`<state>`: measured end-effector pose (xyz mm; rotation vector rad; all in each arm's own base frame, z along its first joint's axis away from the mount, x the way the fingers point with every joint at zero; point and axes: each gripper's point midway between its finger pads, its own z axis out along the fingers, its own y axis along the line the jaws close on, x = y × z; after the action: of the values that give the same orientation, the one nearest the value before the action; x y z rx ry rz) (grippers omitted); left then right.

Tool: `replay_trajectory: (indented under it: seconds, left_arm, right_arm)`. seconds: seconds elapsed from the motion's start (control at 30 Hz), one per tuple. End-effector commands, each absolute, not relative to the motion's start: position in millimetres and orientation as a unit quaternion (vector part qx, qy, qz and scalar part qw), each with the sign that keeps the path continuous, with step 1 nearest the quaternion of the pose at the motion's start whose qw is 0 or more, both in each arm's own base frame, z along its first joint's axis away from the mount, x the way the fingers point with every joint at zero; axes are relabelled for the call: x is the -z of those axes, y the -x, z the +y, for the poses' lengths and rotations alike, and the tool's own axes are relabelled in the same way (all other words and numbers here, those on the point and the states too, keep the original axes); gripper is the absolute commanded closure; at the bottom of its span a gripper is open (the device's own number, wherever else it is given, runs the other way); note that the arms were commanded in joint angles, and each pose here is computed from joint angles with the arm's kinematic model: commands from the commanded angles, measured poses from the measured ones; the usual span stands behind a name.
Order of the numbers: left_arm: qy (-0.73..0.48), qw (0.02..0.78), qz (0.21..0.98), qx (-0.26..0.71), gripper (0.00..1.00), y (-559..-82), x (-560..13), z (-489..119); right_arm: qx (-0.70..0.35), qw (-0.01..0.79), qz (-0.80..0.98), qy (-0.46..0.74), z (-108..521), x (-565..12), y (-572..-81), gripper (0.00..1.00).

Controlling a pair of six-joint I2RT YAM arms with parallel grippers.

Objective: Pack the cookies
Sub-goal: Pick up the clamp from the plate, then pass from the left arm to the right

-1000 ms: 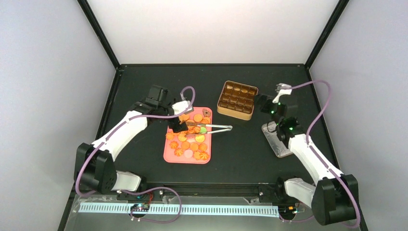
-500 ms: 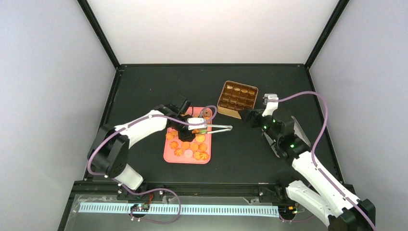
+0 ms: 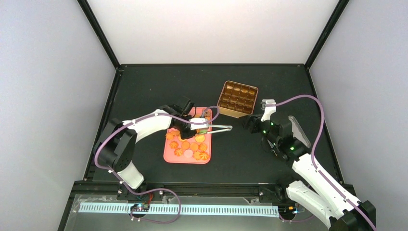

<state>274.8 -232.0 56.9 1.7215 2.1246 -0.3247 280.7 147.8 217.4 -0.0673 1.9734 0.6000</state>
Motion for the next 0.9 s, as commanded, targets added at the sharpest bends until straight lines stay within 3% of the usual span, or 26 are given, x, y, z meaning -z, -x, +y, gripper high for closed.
replay_trajectory:
  seconds: [0.0, 0.17, 0.57, 0.87]
  left_arm:
    - [-0.611, 0.202, 0.756, 0.119, 0.8, -282.5, -60.7, -242.0]
    - [-0.604, 0.199, 0.762, 0.117, 0.98, -284.0, -61.9, -241.4]
    - [-0.568, 0.215, 0.772, 0.189, 0.99, -274.1, -118.7, -254.4]
    - [-0.436, 0.221, 0.763, 0.424, 0.99, -283.8, -214.5, -265.9]
  right_arm:
    - [-0.249, 0.502, 0.827, 0.043, 151.2, -215.9, -275.6, 0.14]
    - [-0.246, 0.502, 0.827, 0.053, 152.3, -220.1, -275.7, 0.16]
    - [-0.283, 0.503, 0.812, 0.088, 169.8, -247.5, -273.0, 0.1]
    - [-0.4, 0.473, 0.772, 0.14, 204.9, -269.9, -248.7, 0.04]
